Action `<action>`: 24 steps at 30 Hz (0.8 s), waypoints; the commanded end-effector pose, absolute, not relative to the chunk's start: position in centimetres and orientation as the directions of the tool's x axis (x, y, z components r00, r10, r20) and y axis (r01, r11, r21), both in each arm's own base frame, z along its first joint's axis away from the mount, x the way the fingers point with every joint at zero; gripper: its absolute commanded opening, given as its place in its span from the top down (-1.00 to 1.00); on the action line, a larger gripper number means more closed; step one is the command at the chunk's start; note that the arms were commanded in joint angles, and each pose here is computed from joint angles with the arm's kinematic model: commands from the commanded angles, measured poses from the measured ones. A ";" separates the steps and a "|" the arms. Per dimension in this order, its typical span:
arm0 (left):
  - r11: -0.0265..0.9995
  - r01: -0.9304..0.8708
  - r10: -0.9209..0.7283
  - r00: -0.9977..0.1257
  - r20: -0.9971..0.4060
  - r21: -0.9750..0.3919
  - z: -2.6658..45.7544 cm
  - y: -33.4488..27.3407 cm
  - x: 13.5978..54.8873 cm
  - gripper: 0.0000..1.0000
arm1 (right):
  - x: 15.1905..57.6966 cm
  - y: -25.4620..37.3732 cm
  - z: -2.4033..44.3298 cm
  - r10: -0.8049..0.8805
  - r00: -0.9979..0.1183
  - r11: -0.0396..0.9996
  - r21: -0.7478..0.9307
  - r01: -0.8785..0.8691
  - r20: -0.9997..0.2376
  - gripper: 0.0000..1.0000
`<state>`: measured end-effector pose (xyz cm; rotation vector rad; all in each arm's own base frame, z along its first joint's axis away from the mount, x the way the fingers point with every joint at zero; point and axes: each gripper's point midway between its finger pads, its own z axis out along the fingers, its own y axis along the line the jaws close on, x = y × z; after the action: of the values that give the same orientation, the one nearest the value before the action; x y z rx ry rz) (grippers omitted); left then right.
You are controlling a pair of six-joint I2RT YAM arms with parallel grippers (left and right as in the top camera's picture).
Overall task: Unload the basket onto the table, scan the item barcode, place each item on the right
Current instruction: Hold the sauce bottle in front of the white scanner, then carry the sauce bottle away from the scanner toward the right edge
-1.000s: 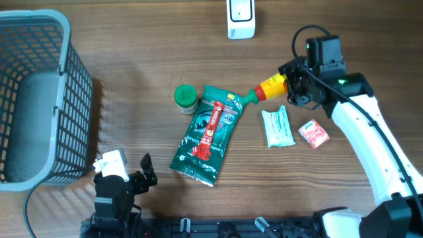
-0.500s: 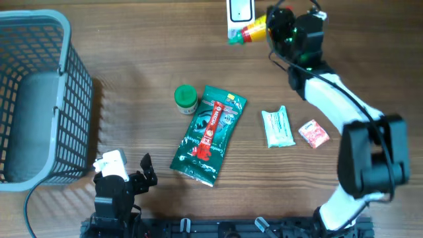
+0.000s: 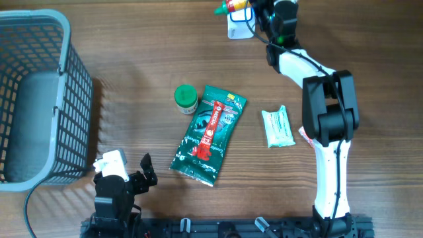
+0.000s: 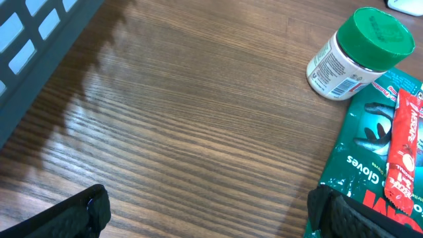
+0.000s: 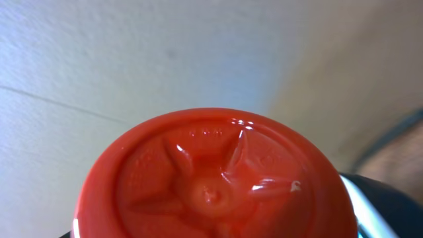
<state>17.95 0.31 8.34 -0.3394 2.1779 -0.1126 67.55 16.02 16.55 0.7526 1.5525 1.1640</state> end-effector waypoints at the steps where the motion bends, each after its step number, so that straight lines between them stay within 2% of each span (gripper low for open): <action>1: 0.963 -0.184 -0.267 -0.560 -0.784 -0.197 8.3 0.1 18.0 -1.00 | 68.4 16.9 15.8 0.902 -0.312 0.284 0.955 -0.092 -0.298 0.60; 3: 0.963 -0.184 -0.267 -0.560 -0.784 -0.197 8.3 0.1 18.0 -1.00 | 68.0 18.1 16.0 0.857 -0.353 0.344 0.927 -0.149 -0.375 0.55; 4: 0.963 -0.184 -0.267 -0.560 -0.784 -0.197 8.3 0.1 18.0 -1.00 | 67.6 19.0 17.4 0.789 -0.350 0.439 0.862 -0.253 -0.505 0.55; 5: 0.963 -0.184 -0.267 -0.560 -0.784 -0.197 8.3 0.1 18.0 -1.00 | 67.4 19.6 18.6 0.738 -0.337 0.498 0.810 -0.311 -0.584 0.56; 8: 0.963 -0.184 -0.267 -0.560 -0.784 -0.197 8.3 0.1 18.0 -1.00 | 66.4 19.6 22.9 0.687 -0.335 0.533 0.760 -0.371 -0.645 0.60; 11: 0.963 -0.184 -0.267 -0.560 -0.784 -0.197 8.3 0.1 18.0 -1.00 | 65.1 15.7 29.0 0.686 -0.346 0.551 0.768 -0.328 -0.640 0.66; 14: 0.963 -0.184 -0.267 -0.560 -0.784 -0.197 8.3 0.1 18.0 -1.00 | 63.5 8.8 31.1 0.637 -0.331 0.681 0.709 -0.183 -0.697 0.65; 16: 0.963 -0.184 -0.267 -0.560 -0.784 -0.197 8.3 0.1 18.0 -1.00 | 61.8 1.6 29.5 0.625 -0.349 0.752 0.658 0.028 -0.699 0.65; 17: 0.963 -0.184 -0.267 -0.560 -0.784 -0.197 8.3 0.1 18.0 -1.00 | 61.1 -1.1 28.3 0.638 -0.359 0.754 0.646 0.116 -0.681 0.65; 20: 0.963 -0.184 -0.267 -0.560 -0.784 -0.197 8.3 0.1 18.0 -1.00 | 57.4 -12.2 22.6 0.727 -0.345 0.683 0.578 0.446 -0.593 0.65; 22: 0.963 -0.184 -0.267 -0.560 -0.784 -0.197 8.3 0.1 18.0 -1.00 | 53.3 -20.5 18.5 0.789 -0.270 0.574 0.504 0.645 -0.552 0.65; 24: 0.963 -0.184 -0.267 -0.560 -0.784 -0.197 8.3 0.1 18.0 -1.00 | 49.6 -26.4 15.0 0.823 -0.201 0.473 0.446 0.760 -0.531 0.64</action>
<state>17.95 0.31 8.32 -0.3394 2.1783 -0.1125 53.57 -19.63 20.28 1.1216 1.9806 0.3095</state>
